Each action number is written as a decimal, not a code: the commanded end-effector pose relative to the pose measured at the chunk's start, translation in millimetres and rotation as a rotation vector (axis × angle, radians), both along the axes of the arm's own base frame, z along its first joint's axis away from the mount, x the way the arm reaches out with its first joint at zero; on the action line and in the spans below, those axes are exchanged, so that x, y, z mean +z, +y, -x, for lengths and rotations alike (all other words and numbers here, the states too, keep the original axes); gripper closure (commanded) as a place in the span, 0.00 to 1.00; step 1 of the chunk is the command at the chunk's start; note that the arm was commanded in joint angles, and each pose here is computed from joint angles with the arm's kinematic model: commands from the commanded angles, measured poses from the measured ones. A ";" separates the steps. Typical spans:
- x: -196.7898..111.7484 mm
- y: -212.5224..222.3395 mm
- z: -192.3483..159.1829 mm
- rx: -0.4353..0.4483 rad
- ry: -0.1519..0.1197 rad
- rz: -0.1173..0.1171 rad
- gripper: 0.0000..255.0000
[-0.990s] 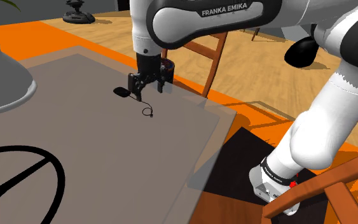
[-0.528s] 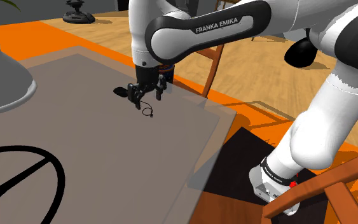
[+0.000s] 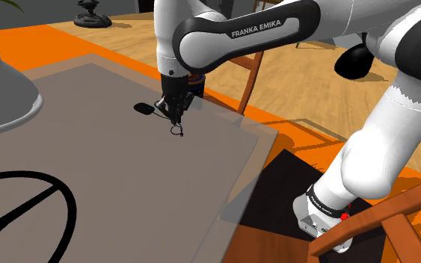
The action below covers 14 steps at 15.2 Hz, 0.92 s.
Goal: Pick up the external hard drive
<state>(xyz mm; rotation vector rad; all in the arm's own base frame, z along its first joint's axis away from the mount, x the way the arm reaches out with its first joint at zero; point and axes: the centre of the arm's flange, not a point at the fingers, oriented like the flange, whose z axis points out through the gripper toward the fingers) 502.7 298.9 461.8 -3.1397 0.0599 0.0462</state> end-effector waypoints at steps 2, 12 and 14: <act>-5.7 4.2 3.0 0.010 0.014 -0.001 1.00; 39.8 7.2 1.8 0.010 0.014 -0.001 1.00; 50.4 7.2 1.8 0.010 0.014 -0.001 1.00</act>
